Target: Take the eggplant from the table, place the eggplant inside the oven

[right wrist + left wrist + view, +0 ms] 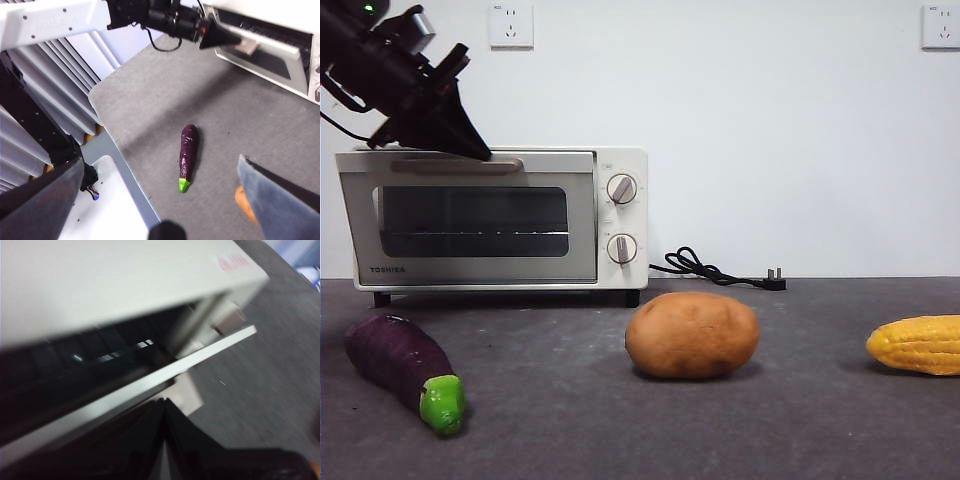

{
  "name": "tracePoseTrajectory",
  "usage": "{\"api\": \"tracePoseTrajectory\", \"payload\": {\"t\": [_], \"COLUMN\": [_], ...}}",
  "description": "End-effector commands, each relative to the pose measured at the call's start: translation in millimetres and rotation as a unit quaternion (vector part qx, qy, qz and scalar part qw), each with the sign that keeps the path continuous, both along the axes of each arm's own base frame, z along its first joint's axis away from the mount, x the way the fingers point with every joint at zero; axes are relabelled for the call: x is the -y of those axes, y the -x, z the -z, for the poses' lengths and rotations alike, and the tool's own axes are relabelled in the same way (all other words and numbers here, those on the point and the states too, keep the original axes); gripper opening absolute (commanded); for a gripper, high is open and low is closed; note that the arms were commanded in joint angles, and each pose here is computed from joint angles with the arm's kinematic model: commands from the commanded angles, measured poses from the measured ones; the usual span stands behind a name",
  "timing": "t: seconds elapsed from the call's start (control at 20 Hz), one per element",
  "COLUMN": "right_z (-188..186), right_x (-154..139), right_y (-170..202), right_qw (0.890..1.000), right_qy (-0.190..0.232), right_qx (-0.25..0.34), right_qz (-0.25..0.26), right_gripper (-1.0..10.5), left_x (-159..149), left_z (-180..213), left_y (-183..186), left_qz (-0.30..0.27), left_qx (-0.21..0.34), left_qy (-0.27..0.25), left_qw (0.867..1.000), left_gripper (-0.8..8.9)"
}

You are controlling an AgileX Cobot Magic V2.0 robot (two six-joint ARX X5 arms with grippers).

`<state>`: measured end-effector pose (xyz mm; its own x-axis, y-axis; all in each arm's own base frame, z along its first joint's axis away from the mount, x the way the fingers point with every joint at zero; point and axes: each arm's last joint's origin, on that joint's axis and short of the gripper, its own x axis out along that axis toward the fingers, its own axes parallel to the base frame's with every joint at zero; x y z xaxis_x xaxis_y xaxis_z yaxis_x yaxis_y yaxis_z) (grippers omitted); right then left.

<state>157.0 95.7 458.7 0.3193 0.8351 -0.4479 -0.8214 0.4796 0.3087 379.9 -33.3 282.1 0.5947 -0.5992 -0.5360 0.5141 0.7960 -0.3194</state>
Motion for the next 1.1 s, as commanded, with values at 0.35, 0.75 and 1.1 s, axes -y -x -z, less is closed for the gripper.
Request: {"api": "tracePoseTrajectory", "payload": {"t": [0.35, 0.75, 1.1], "right_z": [-1, -1, -1], "right_x": [0, -1, -1], "right_y": [0, 0, 0], "right_qw": [1.000, 1.000, 1.000], "right_qy": [-0.001, -0.001, -0.001], "right_qx": [0.008, 0.008, 0.008], "right_qz": [-0.004, -0.004, -0.004], "right_gripper": [6.6, 6.6, 6.6], "left_x": [20, 32, 38], "left_z": [36, 43, 45], "left_y": [10, 23, 28], "left_qz": [0.024, 0.042, 0.051], "left_qx": [-0.118, -0.185, -0.212], "left_qy": [-0.021, -0.030, -0.034], "left_qw": [0.993, 0.981, 0.975], "left_gripper": [-0.06, -0.06, -0.06]}}
